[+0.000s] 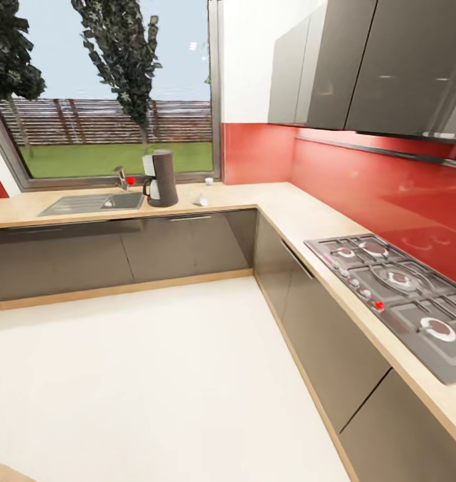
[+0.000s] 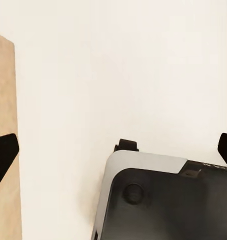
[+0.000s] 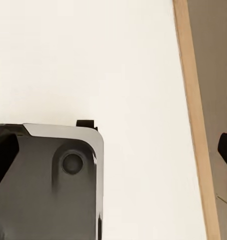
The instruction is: Set up a coffee station on the kitchen countertop: keep the coffee maker on the countertop, move the bottle of coffee from the kitchen shelf to the counter next to the coffee maker, place a paper coffee filter on top of the coffee maker, put the saucer next to the coffee maker with the coffee cup on the saucer, and place the electric kettle next to the coffee maker.
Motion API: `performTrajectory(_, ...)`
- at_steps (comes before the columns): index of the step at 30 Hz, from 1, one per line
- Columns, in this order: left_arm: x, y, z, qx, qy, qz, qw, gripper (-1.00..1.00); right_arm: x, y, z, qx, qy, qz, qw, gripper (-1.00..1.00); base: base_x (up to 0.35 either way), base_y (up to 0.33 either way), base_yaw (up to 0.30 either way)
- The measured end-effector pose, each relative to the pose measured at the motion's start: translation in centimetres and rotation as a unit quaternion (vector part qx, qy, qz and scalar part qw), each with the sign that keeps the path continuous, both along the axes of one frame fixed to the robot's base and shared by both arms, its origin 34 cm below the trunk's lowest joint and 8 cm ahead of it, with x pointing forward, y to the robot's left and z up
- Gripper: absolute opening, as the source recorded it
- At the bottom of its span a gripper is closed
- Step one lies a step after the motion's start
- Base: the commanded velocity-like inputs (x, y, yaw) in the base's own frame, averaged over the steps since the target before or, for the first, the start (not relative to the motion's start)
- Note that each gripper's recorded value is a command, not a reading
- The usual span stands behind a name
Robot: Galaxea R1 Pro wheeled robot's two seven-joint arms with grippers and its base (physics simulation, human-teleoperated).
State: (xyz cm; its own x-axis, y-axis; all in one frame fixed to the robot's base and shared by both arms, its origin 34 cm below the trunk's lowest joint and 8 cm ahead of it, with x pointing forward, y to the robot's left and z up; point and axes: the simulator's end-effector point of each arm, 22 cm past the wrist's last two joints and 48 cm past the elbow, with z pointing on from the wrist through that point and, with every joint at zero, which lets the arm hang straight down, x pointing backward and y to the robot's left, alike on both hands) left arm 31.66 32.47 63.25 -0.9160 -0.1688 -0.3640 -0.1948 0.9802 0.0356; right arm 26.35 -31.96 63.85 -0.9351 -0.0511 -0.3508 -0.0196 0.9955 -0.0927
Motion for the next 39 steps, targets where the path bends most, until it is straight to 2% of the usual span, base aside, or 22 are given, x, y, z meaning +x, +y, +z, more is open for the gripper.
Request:
performTrajectory(9,0.5,0.2,0.3,0.0,-0.007,0.004,1.0,1.0,0.4,0.0,0.2,0.0,-0.006,0.0,1.0,1.0,0.337,-0.111,0.0)
performTrajectory(29,1.6,0.2,1.0,-0.001,-0.023,0.008,0.9997,1.0,1.5,0.0,0.7,0.0,-0.021,0.0,0.9998,1.0,0.337,-0.002,0.001)
performTrajectory(39,2.1,0.2,1.3,-0.001,-0.029,0.008,0.9995,1.0,2.0,0.1,0.9,0.001,-0.028,0.0,0.9996,1.0,0.337,0.0,0.143)
